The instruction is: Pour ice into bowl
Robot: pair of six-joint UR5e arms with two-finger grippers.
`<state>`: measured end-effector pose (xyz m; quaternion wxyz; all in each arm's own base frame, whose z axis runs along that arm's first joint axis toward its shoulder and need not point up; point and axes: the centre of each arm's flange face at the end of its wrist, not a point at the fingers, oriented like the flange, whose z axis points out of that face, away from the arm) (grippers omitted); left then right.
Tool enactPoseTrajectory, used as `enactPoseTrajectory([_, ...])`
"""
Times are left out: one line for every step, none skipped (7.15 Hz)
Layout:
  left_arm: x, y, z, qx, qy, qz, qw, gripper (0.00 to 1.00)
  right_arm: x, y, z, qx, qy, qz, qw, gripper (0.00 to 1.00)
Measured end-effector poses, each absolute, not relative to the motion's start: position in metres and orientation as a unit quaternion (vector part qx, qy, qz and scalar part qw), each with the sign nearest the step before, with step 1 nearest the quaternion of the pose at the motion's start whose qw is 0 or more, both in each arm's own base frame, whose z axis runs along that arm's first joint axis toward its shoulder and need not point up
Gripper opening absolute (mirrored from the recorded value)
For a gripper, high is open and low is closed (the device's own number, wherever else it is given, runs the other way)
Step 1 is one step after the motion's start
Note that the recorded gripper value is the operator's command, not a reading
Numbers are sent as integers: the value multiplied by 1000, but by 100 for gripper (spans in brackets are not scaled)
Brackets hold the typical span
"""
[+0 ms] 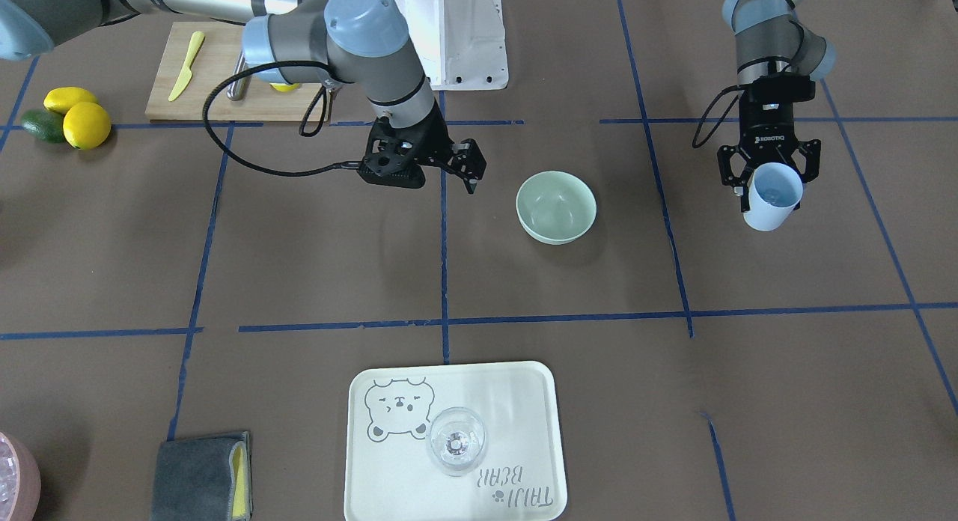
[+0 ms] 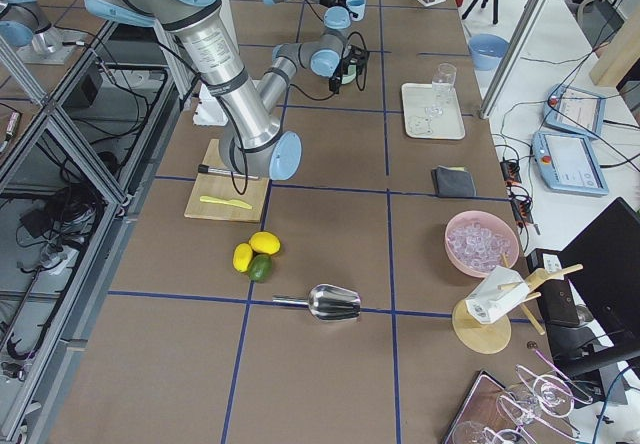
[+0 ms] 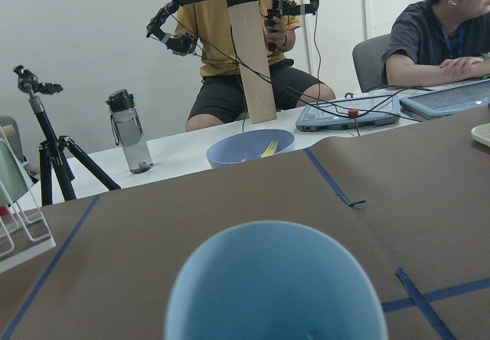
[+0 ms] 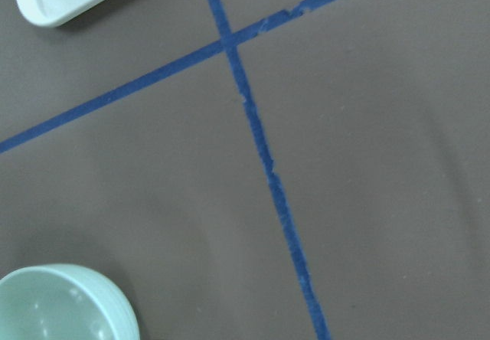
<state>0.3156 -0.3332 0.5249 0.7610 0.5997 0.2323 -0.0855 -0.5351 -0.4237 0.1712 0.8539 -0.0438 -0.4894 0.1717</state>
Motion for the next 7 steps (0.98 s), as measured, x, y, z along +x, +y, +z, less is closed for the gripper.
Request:
enactPoseTrajectory([325, -336, 510, 604, 237, -87, 756, 0, -517, -432, 183, -40, -483, 172, 857, 100])
enactPoseTrajectory([333, -339, 493, 604, 234, -83, 757, 0, -499, -437, 197, -30, -480, 159, 862, 100])
enactPoseTrajectory([344, -342, 471, 601, 216, -71, 767, 0, -482, -441, 211, -22, -477, 145, 867, 100])
enactPoseTrajectory([354, -345, 451, 596, 196, -56, 777, 0, -470, -444, 224, -18, -475, 132, 870, 100])
enactPoseTrajectory([363, -345, 439, 591, 183, -43, 784, 0, -462, -445, 234, -13, -473, 121, 872, 100])
enactPoseTrajectory([371, -340, 429, 586, 173, -27, 791, 0, -459, -445, 238, -11, -473, 117, 873, 100])
enactPoseTrajectory([383, -332, 412, 578, 159, -3, 800, 0, -458, -445, 239, -10, -472, 115, 874, 100])
